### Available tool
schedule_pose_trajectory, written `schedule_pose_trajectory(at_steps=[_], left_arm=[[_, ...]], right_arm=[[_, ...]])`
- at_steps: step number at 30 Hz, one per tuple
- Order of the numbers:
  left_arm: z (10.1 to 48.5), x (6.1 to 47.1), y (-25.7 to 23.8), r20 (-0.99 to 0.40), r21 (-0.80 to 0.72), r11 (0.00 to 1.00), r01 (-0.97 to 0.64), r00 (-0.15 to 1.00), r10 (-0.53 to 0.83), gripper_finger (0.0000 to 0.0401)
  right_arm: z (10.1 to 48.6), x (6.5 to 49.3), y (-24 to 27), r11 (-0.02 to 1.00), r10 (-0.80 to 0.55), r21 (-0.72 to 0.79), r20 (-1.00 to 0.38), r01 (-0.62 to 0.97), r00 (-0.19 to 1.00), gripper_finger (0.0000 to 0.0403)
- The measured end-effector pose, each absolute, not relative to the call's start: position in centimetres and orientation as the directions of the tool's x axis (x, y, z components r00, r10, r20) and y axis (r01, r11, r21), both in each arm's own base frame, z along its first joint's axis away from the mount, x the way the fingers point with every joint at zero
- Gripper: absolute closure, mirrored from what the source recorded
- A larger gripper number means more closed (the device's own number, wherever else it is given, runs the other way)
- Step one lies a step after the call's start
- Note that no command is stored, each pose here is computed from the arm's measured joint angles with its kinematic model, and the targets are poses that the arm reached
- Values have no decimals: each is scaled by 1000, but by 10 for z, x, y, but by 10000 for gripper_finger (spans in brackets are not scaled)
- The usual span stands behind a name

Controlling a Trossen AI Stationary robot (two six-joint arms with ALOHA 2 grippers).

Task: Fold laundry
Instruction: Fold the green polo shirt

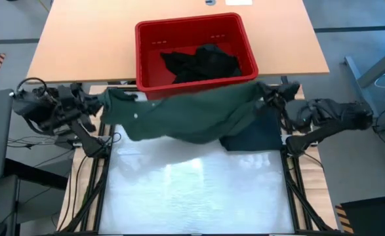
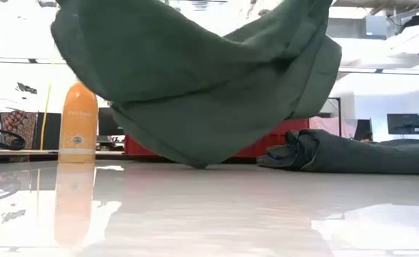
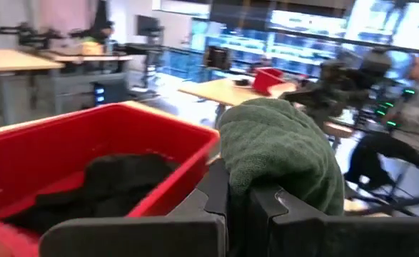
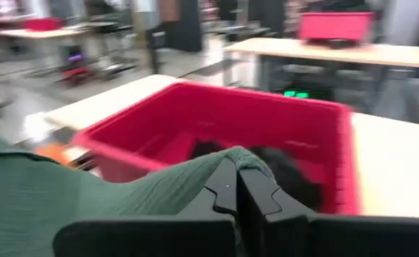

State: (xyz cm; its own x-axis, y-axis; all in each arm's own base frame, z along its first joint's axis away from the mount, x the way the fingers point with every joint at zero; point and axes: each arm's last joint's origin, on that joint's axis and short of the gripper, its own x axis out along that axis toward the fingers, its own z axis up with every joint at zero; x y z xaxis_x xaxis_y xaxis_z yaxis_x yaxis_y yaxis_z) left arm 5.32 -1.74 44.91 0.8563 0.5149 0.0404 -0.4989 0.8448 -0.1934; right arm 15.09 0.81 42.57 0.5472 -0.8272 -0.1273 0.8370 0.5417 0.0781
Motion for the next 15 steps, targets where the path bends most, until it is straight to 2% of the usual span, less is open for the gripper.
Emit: schedule_pose_trajectory(at_steps=[2,3,5,7,9,12,15], left_arm=[[450,47,-10,45,-229,835,-501,851,523,401],[450,44,-7,52,-252,835,-489,855,516,401],[451,40,-2,71,-299,848,-437,876,476,401],[449,39,-2,86,-339,873,-350,913,399,401],[442,41,-6,73,-382,896,-228,959,275,401],[419,47,-19,-53,-515,855,-67,998,46,401],[377,64,-44,-278,-634,770,-75,951,-136,401]], right_arm=[[427,151,-4,484,-863,73,-125,872,490,386],[428,151,-9,492,-858,73,-131,868,497,386],[430,152,-15,585,-789,102,-158,805,593,386],[429,154,-15,732,-619,190,-217,654,755,386],[420,156,-11,804,-407,309,-336,508,849,386],[387,162,6,799,-141,410,-584,440,800,386],[341,164,30,768,12,414,-771,488,636,386]])
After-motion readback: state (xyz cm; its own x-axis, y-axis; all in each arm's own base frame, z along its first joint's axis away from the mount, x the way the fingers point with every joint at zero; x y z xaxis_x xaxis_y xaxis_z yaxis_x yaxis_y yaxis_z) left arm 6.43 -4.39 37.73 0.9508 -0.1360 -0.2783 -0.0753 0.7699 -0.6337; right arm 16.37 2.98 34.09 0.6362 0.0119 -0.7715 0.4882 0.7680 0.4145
